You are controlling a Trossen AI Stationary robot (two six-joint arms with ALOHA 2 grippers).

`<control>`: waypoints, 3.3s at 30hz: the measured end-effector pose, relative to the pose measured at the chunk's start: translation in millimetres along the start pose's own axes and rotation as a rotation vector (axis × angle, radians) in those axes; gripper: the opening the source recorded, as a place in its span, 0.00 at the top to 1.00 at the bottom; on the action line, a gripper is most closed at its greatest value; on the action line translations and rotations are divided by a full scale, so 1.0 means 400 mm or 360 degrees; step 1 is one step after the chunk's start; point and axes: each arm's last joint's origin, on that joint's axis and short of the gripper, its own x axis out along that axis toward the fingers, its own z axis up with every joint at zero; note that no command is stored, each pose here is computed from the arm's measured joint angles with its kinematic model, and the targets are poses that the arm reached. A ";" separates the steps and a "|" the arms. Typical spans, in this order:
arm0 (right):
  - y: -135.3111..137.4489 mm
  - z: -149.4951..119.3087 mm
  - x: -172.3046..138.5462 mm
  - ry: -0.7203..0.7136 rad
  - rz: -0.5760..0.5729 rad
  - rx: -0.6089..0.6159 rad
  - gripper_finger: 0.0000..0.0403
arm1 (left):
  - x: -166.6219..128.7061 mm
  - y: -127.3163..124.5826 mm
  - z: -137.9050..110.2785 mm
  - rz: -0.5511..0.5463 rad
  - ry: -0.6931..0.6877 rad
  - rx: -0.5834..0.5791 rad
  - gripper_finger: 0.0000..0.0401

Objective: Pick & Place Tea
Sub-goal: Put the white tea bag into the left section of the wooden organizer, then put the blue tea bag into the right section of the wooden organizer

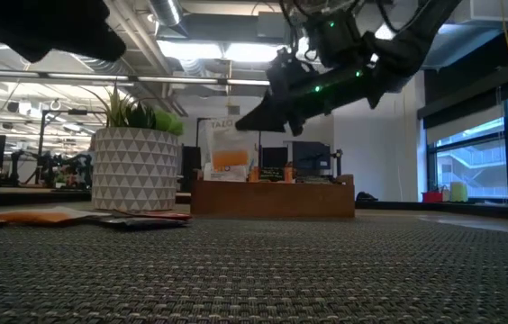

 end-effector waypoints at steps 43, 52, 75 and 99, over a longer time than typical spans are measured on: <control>-0.015 -0.061 0.049 -0.0079 -0.0263 -0.0063 0.73 | 0.009 0.002 -0.001 -0.0143 0.0166 -0.0030 0.69; 0.102 -0.040 0.027 -0.0082 0.0484 0.0049 0.72 | 0.011 0.028 -0.022 -0.0007 0.0331 -0.0209 0.69; 0.451 -0.013 -0.049 0.0096 0.1089 -0.0003 0.71 | -0.085 -0.009 -0.114 -0.0043 0.0723 -0.0452 0.69; 0.595 -0.095 0.170 0.0772 0.0861 0.0625 0.71 | -0.042 -0.009 -0.198 0.0149 0.0730 -0.0270 0.69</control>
